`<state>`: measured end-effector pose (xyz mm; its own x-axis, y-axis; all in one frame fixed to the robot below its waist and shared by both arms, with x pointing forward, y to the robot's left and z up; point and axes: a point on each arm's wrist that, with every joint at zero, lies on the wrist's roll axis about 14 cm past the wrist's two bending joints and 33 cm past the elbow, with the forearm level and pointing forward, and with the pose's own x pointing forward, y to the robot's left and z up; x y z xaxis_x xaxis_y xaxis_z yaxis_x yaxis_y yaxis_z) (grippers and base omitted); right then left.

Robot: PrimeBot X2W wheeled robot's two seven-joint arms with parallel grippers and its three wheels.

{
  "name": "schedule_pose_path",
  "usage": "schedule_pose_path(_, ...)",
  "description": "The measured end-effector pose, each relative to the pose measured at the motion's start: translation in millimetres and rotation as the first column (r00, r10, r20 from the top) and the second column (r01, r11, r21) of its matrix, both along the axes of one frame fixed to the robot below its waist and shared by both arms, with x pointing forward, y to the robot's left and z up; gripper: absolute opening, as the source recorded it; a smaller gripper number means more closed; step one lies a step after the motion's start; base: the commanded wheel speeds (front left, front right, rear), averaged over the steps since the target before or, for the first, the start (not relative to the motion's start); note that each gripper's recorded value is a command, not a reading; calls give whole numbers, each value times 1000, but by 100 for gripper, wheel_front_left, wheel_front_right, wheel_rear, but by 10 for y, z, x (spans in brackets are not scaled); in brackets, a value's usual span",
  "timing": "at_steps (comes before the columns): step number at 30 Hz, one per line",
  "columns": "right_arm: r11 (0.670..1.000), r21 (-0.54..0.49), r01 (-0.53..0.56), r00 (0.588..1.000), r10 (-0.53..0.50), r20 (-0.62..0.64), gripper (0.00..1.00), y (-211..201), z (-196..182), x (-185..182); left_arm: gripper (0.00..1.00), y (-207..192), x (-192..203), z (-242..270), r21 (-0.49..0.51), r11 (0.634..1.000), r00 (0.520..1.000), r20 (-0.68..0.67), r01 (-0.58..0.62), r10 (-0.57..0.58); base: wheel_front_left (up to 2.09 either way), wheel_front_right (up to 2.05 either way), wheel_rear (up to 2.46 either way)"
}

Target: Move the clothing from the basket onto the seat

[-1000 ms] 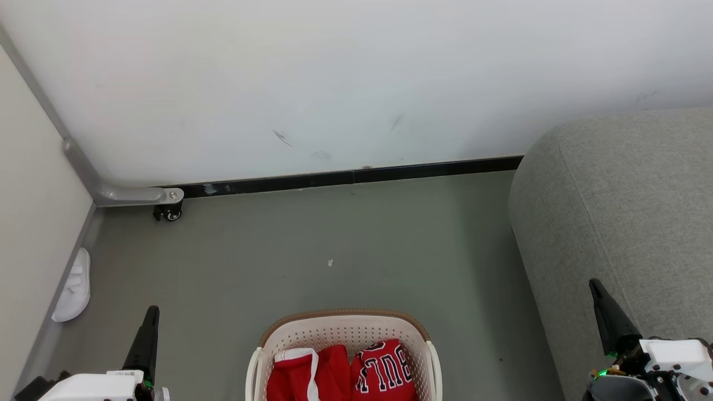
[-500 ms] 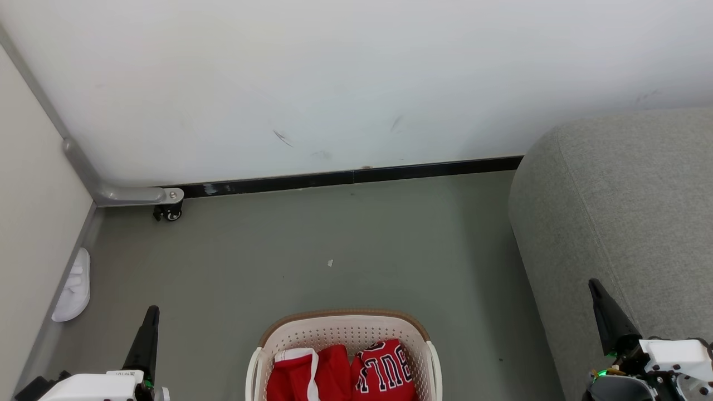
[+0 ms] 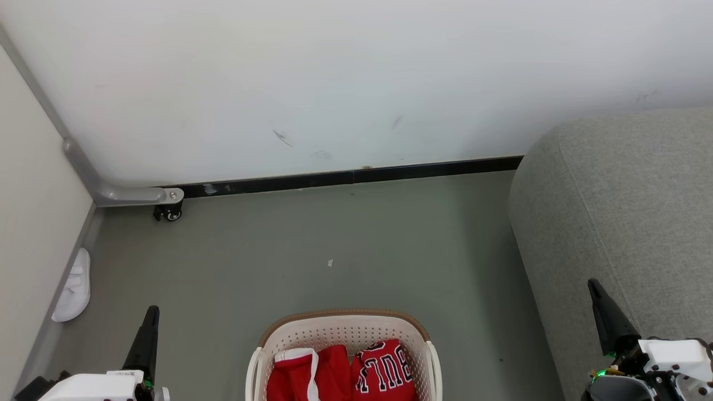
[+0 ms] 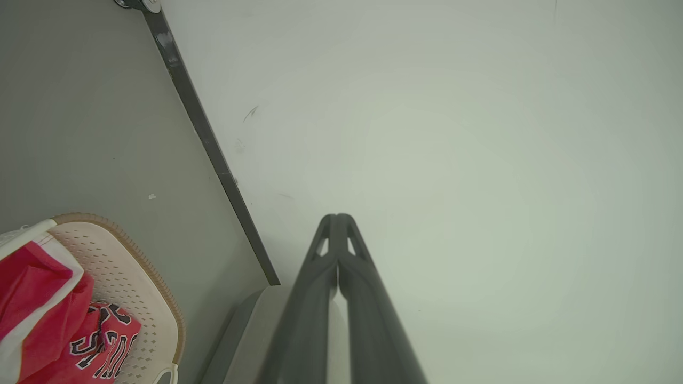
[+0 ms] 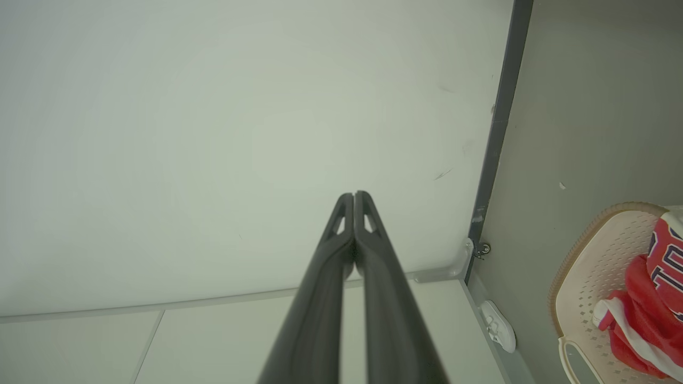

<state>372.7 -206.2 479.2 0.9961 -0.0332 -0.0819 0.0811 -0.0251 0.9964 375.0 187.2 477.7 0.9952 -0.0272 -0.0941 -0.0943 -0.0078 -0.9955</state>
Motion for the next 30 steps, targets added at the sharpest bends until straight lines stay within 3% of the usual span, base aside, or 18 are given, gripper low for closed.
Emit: schedule_pose_path(30,1000,0,1,1000,-1,0,0,0,0,0,0,-1,0,0,0,1000,1000,0,0,0,0,0,0)
